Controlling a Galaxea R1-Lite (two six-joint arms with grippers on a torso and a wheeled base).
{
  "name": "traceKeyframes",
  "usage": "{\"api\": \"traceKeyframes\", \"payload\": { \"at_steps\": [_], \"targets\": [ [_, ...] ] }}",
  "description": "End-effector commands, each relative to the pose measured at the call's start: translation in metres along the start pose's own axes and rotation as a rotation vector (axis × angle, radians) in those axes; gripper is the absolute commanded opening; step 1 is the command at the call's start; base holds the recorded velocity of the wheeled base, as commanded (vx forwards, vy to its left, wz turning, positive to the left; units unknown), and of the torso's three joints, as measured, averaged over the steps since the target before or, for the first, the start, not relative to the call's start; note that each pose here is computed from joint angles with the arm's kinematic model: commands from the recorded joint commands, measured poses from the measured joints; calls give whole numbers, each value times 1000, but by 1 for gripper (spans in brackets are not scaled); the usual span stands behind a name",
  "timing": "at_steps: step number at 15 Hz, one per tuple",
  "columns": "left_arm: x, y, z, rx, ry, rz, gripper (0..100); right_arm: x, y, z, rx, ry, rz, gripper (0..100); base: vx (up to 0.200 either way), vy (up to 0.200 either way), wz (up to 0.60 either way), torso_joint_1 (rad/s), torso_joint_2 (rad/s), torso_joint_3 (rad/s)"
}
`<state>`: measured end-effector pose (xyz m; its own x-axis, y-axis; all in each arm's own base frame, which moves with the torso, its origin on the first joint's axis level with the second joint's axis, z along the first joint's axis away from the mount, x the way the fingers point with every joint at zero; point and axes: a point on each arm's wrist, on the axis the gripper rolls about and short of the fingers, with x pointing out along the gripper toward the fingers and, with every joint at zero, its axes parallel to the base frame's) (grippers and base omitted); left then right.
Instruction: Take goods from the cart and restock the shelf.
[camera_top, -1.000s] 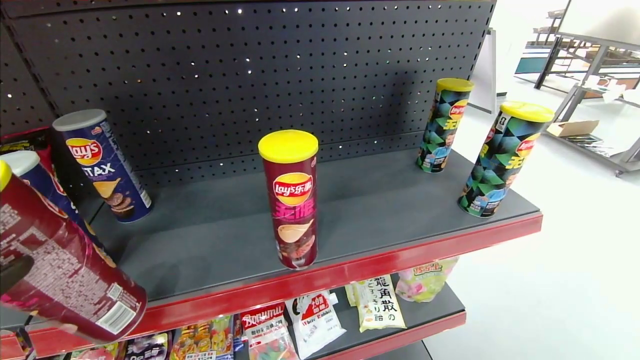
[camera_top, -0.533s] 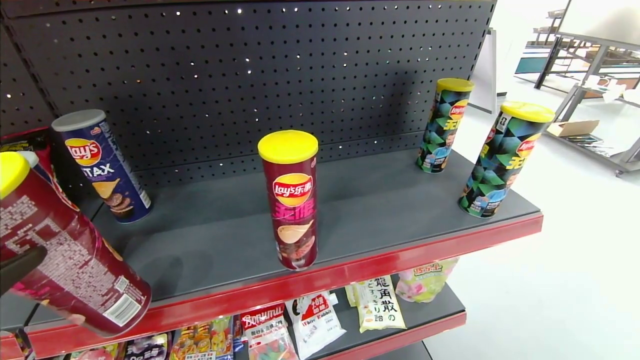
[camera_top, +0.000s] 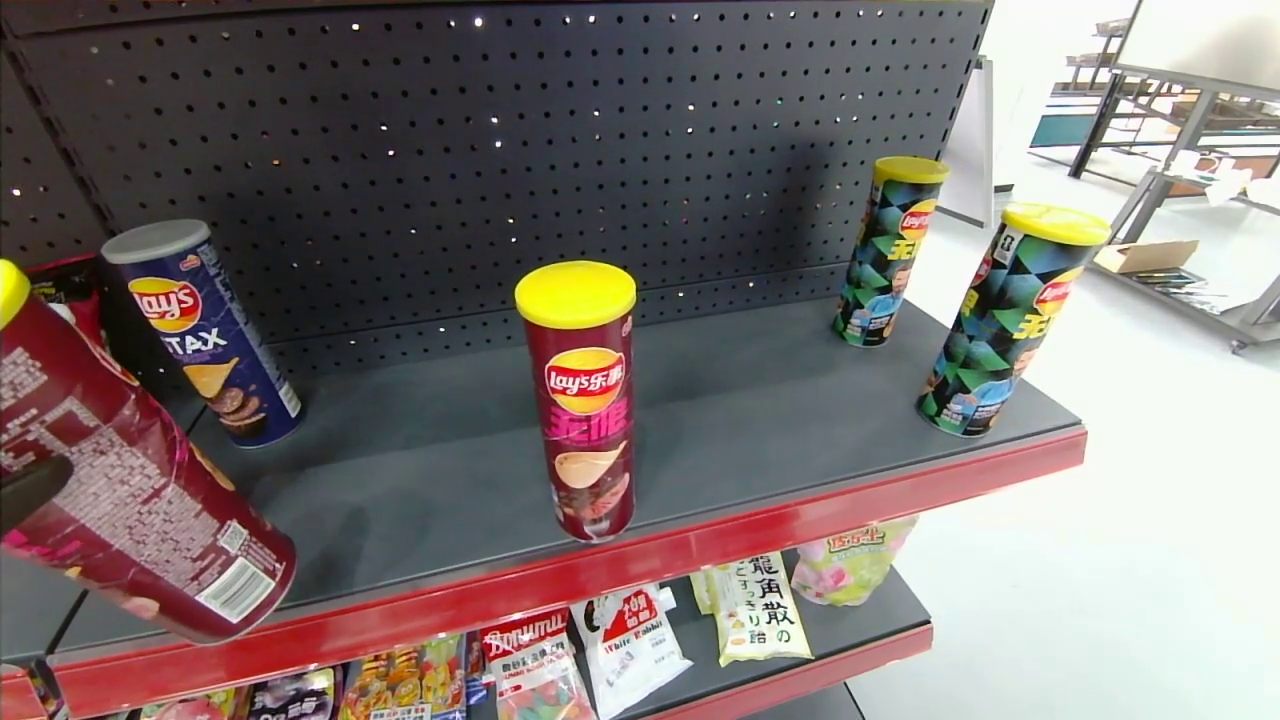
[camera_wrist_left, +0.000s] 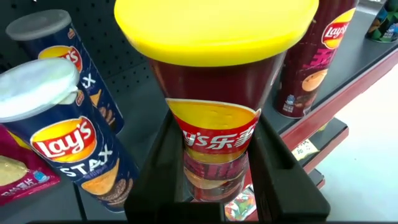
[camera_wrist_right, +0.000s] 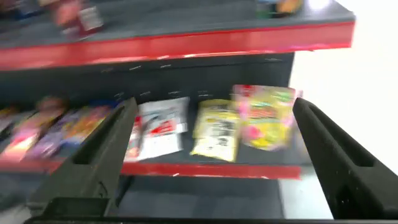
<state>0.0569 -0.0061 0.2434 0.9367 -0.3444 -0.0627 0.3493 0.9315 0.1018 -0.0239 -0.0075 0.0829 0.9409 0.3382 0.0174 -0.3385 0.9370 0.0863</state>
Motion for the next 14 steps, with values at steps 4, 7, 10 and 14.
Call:
{"api": "traceKeyframes", "payload": {
  "at_steps": [4, 7, 10, 14],
  "targets": [
    [5, 2, -1, -9, 22, -6, 0, 6, -1, 3, 22, 77, -102, 100, 0, 0, 0, 0, 0, 0],
    [5, 1, -2, -10, 22, -21, 0, 10, 2, 3, 29, 93, -282, 100, 0, 0, 0, 0, 0, 0],
    [4, 1, -2, -9, 20, -21, 0, 7, 5, 2, 14, 56, -321, 100, 0, 0, 0, 0, 0, 0],
    [-1, -2, -10, -10, 21, -29, 0, 3, 11, -1, -93, 8, -154, 100, 0, 0, 0, 0, 0, 0]
  ]
}}
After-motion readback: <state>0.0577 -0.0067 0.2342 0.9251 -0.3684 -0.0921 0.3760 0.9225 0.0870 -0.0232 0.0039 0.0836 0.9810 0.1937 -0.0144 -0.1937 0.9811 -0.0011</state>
